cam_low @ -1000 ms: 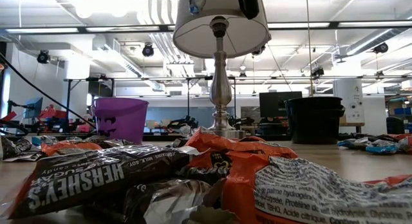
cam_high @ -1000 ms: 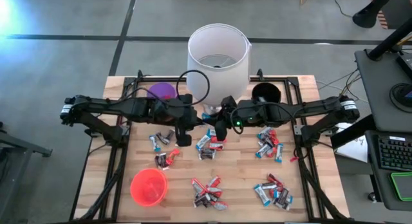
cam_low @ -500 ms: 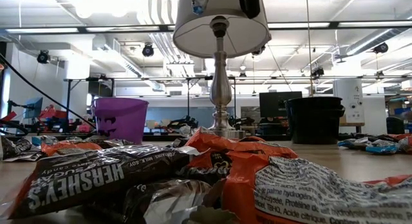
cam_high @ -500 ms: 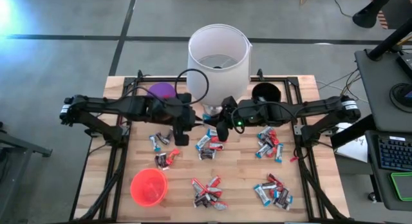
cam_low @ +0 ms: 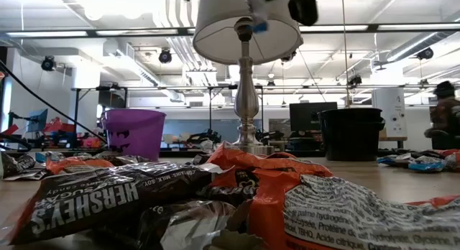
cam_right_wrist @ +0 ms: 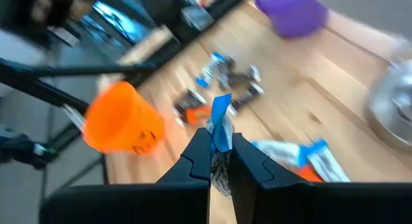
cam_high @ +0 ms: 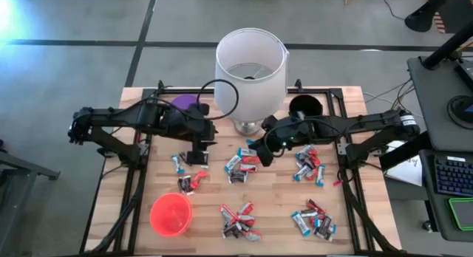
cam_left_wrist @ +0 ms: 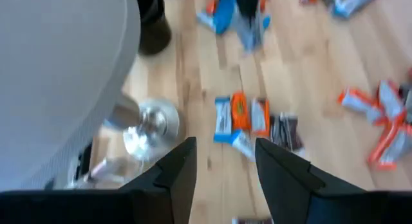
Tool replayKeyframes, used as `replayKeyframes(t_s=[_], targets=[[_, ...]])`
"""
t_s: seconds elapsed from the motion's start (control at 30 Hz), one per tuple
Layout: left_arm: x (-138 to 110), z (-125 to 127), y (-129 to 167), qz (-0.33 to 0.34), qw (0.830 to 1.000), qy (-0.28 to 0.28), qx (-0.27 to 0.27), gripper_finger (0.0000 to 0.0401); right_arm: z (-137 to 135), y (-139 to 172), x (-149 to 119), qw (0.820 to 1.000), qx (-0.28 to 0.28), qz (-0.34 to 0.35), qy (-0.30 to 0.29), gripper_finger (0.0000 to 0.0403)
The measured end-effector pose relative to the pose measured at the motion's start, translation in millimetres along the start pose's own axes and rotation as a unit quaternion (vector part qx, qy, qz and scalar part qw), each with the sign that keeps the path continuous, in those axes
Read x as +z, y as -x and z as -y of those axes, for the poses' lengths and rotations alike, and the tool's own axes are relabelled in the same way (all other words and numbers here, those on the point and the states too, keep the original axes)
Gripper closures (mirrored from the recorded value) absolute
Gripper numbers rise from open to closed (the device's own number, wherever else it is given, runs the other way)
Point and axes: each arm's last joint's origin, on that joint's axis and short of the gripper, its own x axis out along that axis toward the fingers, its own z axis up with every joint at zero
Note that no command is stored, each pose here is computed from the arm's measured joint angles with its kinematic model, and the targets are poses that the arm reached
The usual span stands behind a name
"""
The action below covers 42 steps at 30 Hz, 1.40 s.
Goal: Sort candy
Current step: Put the white chocolate into the black bin
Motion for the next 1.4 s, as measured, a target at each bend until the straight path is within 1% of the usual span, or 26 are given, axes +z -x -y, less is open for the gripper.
replayKeyframes(t_s=[0.13, 0.23, 0.43, 0.57, 0.77, 0.97, 1.23, 1.4], targets=[[-9.2, 1.5, 0.2, -0.045, 0.999, -0.008, -0.007, 0.0263, 9.1, 10.6, -8.9, 0.998, -0.045, -0.049, -0.006, 0.039], [-15.4, 3.0, -1.9, -0.073, 0.997, -0.008, -0.011, 0.0267, 19.4, 19.1, -15.4, 0.992, -0.092, -0.09, -0.003, 0.039], [-27.8, 5.2, -3.2, -0.13, 0.991, -0.012, -0.019, 0.0274, 43.8, 34.0, -21.0, 0.971, -0.186, -0.151, -0.011, 0.039], [-31.5, 5.4, -2.3, -0.149, 0.989, -0.004, -0.02, 0.0274, 61.6, 42.0, -18.1, 0.956, -0.231, -0.179, -0.018, 0.039], [-35.6, 5.2, -0.5, -0.17, 0.985, 0.012, -0.019, 0.0274, 89.3, 55.2, -5.6, 0.942, -0.276, -0.189, -0.035, 0.039], [-39.0, 5.2, 2.3, -0.184, 0.982, 0.027, -0.018, 0.0274, 120.2, 71.9, 10.4, 0.933, -0.308, -0.18, -0.044, 0.039], [-39.6, 4.9, 4.2, -0.183, 0.982, 0.04, -0.016, 0.0274, 168.7, 92.2, 30.8, 0.918, -0.355, -0.165, -0.069, 0.039], [-39.6, 4.9, 4.2, -0.183, 0.982, 0.04, -0.016, 0.0274, 186.8, 100.6, 36.8, 0.912, -0.37, -0.161, -0.071, 0.039]])
